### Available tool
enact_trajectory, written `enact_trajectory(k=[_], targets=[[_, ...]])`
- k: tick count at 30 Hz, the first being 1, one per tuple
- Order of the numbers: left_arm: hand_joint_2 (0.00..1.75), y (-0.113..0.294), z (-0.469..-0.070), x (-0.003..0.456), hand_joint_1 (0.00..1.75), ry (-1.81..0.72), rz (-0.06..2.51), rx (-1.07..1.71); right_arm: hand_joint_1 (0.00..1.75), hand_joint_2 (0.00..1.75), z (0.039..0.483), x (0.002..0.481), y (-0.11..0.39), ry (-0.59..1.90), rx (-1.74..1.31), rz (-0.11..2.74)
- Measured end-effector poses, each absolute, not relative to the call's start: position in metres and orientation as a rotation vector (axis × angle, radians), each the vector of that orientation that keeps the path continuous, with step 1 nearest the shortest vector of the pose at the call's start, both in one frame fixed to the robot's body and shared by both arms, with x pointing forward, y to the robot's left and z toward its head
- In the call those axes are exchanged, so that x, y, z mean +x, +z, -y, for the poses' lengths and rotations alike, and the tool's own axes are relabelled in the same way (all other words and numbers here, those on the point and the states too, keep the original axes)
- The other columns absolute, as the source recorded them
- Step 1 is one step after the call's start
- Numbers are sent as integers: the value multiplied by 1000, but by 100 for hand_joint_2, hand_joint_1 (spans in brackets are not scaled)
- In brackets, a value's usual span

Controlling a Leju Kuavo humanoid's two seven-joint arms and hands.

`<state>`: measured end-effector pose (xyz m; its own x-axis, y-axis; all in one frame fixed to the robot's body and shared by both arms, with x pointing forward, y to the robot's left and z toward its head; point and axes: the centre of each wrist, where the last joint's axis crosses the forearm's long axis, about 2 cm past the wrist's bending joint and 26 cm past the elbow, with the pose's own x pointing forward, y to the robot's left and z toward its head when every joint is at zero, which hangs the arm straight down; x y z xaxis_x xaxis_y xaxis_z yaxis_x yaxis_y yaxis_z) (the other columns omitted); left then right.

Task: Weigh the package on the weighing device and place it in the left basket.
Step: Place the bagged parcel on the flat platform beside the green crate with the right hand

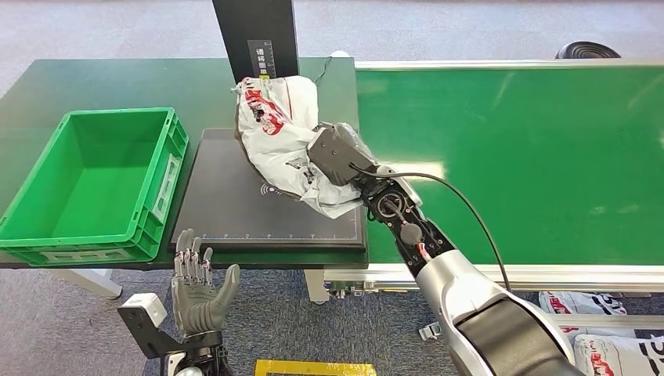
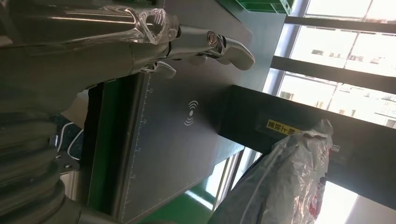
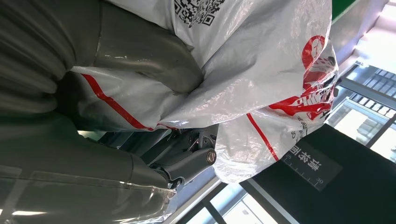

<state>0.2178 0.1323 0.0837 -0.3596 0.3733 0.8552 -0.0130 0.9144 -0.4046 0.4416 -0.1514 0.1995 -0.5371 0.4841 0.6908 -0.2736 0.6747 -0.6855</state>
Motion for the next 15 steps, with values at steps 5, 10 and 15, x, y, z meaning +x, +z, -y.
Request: enact_trajectory(k=[5, 10, 15], targets=[[175, 83, -132, 218, 0, 410, 1901, -264, 175, 175, 148, 440, 197, 973, -153, 1898], [175, 83, -132, 218, 0, 410, 1901, -264, 71, 175, 146, 439, 195, 975, -148, 1889], [175, 83, -132, 218, 0, 413, 1902, -260, 0, 175, 143, 439, 195, 967, -150, 1885]])
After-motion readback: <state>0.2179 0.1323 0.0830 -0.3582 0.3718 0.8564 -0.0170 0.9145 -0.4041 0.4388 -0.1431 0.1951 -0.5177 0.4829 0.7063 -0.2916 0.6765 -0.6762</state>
